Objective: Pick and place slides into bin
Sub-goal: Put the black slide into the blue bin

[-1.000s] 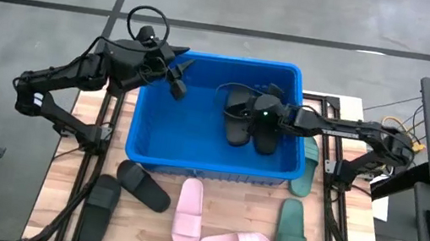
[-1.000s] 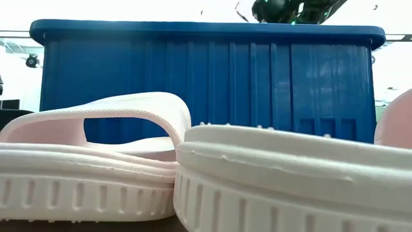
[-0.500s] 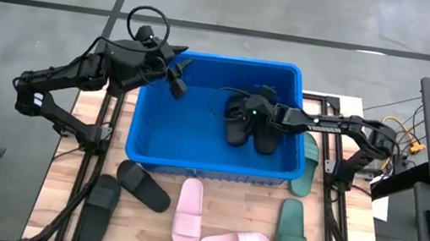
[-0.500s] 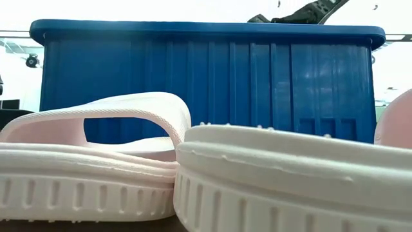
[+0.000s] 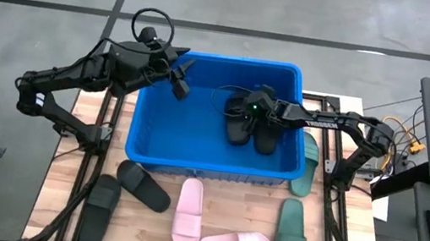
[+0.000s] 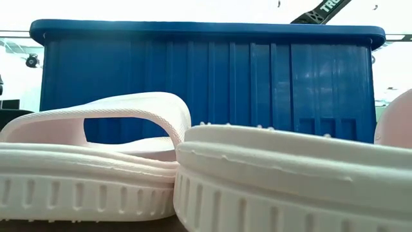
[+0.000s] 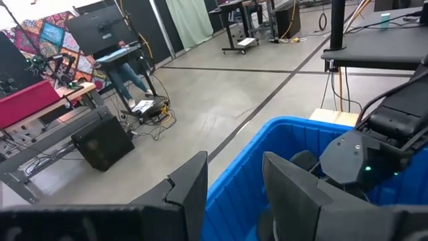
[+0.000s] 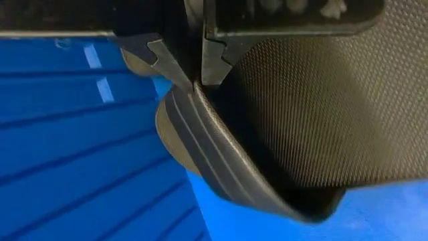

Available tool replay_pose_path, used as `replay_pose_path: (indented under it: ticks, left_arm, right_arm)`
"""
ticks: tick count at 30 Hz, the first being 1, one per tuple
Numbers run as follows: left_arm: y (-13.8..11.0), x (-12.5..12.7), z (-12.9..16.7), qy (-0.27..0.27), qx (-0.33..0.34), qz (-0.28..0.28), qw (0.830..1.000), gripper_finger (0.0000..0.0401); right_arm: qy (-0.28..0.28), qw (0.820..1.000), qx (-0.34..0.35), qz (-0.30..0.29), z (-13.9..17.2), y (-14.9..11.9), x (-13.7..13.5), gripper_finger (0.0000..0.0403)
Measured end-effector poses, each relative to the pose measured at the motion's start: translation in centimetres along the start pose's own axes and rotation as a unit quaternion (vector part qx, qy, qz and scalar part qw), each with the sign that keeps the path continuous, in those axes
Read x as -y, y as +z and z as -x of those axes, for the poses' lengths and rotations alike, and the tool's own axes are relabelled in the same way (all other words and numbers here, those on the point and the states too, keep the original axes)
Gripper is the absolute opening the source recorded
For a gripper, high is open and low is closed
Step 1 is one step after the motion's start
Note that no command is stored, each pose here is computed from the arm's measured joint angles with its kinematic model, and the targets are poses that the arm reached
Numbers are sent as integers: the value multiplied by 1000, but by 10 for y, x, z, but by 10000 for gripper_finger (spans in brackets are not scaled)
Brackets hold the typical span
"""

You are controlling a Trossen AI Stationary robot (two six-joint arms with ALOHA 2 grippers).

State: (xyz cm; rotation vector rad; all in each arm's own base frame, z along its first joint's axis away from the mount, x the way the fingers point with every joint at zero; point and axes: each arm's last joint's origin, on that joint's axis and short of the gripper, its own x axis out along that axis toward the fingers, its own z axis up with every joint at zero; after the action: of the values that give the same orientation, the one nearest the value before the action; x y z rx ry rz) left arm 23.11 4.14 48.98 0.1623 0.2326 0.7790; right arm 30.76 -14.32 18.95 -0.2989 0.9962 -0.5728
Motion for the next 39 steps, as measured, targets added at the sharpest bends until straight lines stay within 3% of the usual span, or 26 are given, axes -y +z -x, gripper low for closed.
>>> replay_pose_path:
  ticks: [15, 24, 29, 36, 39]
  left_arm:
    - [-3, 8, -9, -1, -10, -9, 1000, 128]
    - [-4, 9, -10, -2, -12, -15, 1000, 128]
    - [-4, 9, -10, -2, -12, -15, 1000, 128]
    - [-4, 9, -10, -2, -14, -17, 1000, 128]
    - [-6, 9, -10, -3, -22, -24, 999, 128]
  right_arm:
    - [-7, 999, -41, 12, 1, -6, 2, 67]
    - [-10, 998, -64, 15, 14, 9, 13, 119]
    - [28, 997, -70, 1, 24, 20, 20, 137]
    - [25, 997, -55, -52, 31, 31, 27, 139]
    - [82, 996, -32, -26, 32, 35, 26, 134]
